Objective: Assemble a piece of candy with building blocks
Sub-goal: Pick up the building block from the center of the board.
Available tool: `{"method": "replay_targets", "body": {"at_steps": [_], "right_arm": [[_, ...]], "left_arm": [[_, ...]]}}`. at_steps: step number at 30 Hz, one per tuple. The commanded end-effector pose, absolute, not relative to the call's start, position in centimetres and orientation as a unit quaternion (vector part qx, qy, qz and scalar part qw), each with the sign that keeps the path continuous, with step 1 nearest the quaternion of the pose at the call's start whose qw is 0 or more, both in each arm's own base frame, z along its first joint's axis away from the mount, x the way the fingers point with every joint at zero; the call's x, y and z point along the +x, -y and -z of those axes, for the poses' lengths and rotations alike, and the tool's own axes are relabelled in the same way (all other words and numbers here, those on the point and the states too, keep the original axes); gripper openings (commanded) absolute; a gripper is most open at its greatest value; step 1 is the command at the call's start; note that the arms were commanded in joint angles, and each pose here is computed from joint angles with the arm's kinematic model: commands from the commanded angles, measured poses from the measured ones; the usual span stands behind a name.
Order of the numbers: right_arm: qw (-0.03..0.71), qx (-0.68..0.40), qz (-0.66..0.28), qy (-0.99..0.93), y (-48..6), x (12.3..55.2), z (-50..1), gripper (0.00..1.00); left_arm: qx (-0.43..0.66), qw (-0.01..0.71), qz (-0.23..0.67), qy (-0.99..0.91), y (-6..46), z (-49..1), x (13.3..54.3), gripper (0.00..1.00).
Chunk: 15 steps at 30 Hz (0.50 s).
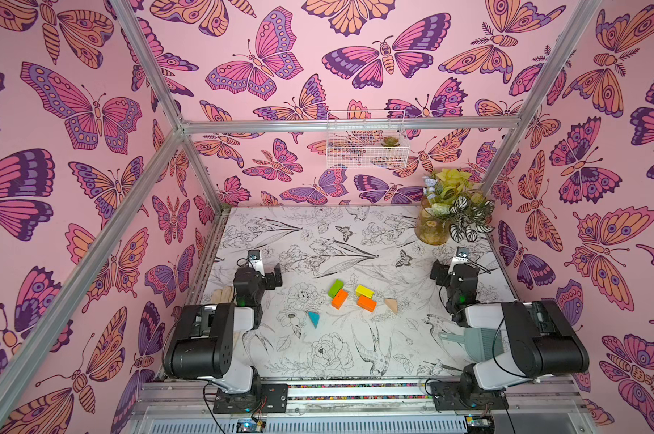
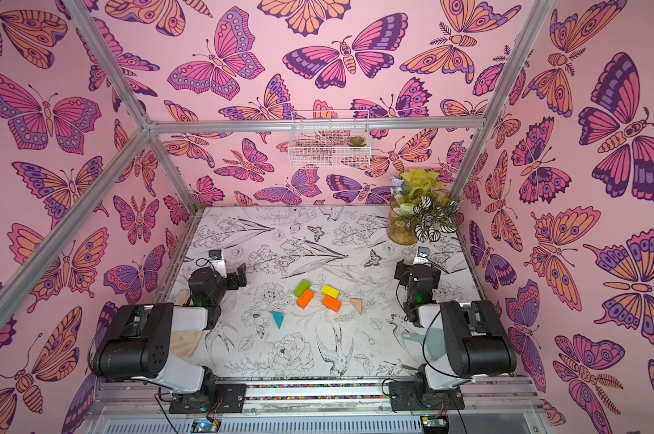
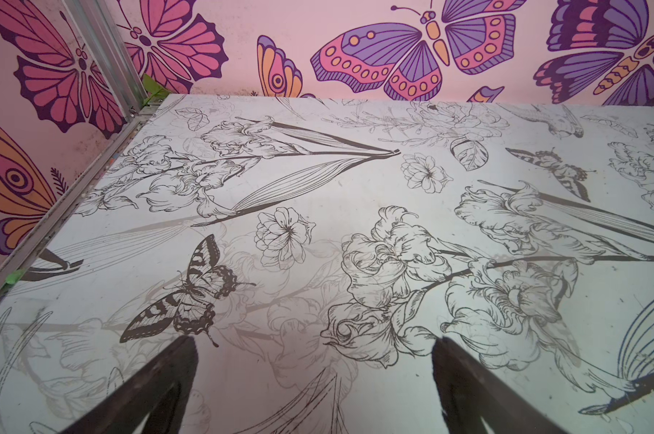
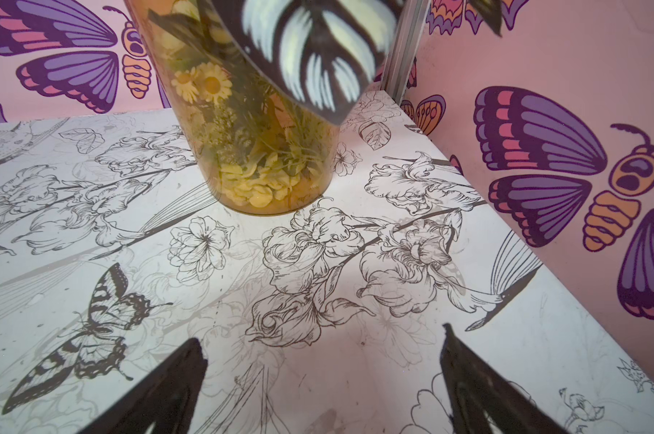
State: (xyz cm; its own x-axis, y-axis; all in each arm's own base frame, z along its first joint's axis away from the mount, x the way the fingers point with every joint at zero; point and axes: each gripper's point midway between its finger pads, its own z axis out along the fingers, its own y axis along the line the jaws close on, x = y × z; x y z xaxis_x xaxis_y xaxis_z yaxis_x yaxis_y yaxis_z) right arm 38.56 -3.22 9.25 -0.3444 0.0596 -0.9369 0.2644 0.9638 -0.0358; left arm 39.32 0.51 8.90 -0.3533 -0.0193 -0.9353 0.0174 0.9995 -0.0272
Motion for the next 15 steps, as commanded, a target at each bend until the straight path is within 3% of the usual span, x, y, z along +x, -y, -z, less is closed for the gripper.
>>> {"method": "replay_targets", "body": {"at_steps": [1, 15], "right_arm": [[0.569, 0.107, 0.088, -0.81, 3.39, 38.63, -9.78, 0.99], [0.569, 0.107, 0.087, -0.81, 3.36, 38.6, -9.78, 0.99]], "left_arm": [[0.001, 0.565, 0.021, -0.825, -0.47, -8.76, 39.36, 1.0], [0.001, 0.567, 0.021, -0.824, -0.47, -8.87, 39.34, 1.0]]}}
